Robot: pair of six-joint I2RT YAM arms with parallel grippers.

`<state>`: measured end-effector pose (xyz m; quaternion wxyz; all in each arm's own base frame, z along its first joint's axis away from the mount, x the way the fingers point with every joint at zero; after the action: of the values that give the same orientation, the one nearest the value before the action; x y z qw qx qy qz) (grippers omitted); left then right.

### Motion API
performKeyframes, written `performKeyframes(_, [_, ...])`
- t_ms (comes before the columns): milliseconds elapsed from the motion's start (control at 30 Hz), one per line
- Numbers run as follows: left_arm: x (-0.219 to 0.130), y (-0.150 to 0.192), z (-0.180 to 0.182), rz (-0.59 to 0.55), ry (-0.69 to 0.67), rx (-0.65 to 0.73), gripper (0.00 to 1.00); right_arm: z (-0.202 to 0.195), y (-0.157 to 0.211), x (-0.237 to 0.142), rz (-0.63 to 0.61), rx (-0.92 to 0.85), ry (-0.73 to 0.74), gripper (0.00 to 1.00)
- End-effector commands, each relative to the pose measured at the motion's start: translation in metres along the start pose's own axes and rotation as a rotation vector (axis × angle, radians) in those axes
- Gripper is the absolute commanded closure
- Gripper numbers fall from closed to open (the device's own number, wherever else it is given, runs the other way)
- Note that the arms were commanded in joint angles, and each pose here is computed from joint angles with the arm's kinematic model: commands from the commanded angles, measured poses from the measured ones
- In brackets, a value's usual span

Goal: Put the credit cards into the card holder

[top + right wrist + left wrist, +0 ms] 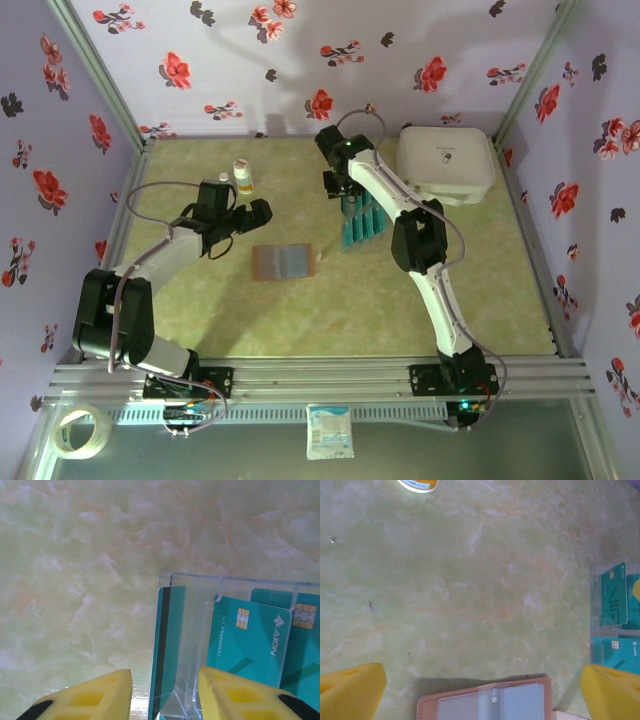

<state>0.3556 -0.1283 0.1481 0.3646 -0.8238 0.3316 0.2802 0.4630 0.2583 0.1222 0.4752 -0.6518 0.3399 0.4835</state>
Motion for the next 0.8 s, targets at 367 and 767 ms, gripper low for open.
performKeyframes(367, [0.011, 0.004, 0.008, 0.022, 0.024, -0.048, 0.0, -0.002, 0.005, 0.017, 0.044, -0.009, 0.046, 0.71])
performKeyframes(767, [0.014, 0.007, 0.01, 0.029, 0.028, -0.061, 0.0, -0.004, 0.004, 0.019, 0.045, -0.011, 0.052, 0.84])
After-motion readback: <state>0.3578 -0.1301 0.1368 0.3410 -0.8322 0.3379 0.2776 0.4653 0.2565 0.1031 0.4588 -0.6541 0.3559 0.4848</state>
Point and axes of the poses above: each hand's point on the last joint's axis, 136 mm out from that joint toward the fingers, its own x axis out along the fingers, its own z axis along the line the jaws close on, y = z × x, the point moved 4 cm from there along -x, back along the fingers, and after that the axes turned 12 degrees about -x, right-handed, at the moved point
